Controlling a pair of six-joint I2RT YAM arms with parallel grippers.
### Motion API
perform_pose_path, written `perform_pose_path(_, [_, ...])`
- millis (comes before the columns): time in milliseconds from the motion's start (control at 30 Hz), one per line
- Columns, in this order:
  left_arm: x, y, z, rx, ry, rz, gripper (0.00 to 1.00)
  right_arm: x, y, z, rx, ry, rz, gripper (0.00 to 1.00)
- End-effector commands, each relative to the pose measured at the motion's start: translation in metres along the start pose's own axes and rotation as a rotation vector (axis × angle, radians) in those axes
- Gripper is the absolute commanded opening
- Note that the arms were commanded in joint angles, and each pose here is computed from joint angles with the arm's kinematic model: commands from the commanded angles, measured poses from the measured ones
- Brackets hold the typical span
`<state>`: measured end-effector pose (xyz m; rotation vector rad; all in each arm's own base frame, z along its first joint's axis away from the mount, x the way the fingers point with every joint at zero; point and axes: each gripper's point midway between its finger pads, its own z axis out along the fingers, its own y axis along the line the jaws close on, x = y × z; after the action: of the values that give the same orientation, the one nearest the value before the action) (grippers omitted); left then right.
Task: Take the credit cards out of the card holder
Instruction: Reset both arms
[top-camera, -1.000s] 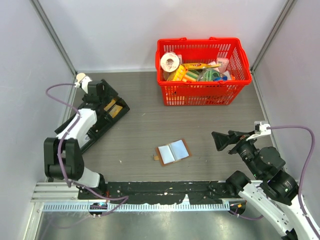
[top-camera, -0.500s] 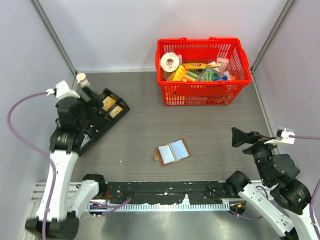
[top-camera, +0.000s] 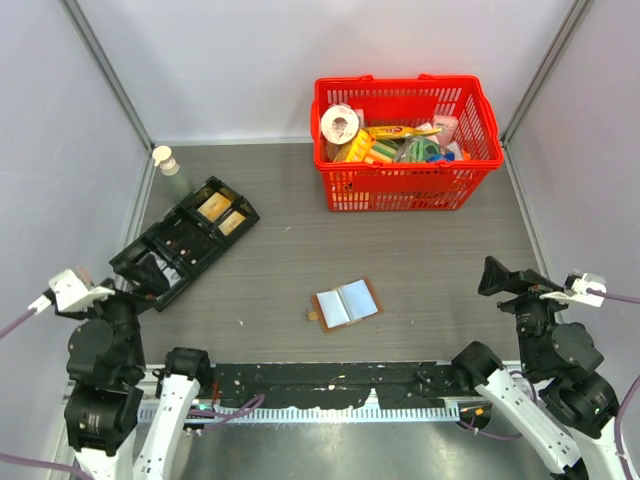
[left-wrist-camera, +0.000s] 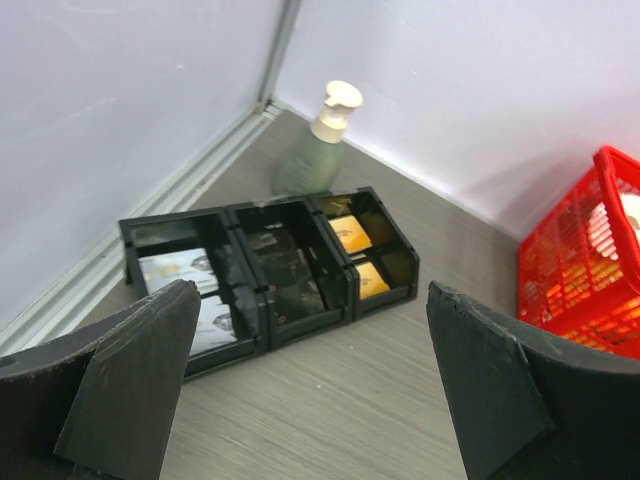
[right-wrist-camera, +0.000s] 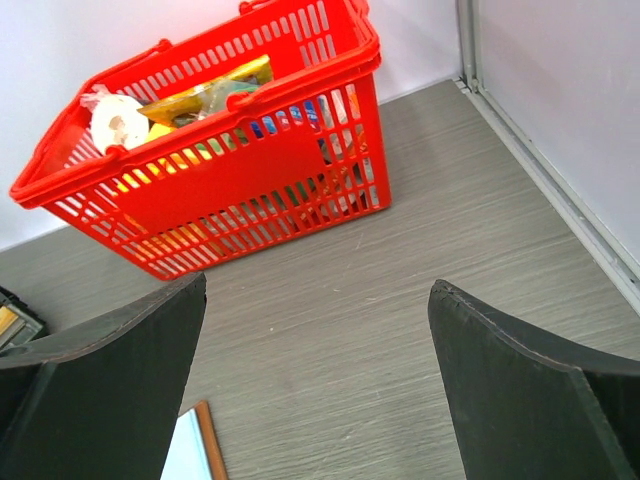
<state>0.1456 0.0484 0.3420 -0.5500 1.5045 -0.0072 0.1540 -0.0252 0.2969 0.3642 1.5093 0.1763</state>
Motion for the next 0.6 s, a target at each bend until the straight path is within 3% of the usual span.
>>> perform_pose_path(0, [0.029,0.035,-0.001,-0.135,0.008,0.013,0.99,0.003,-0.008,0.005,0.055,-0.04,0.019,0.96])
perform_pose_path(200, [0.066,0.038,0.008,-0.124,0.046,-0.002,1.0,0.004,-0.01,0.005,0.067,-0.039,0.026,0.96])
perform_pose_path(567, [0.073,0.025,0.012,-0.057,0.073,-0.002,1.0,0.005,-0.017,0.004,0.102,-0.039,0.04,0.96])
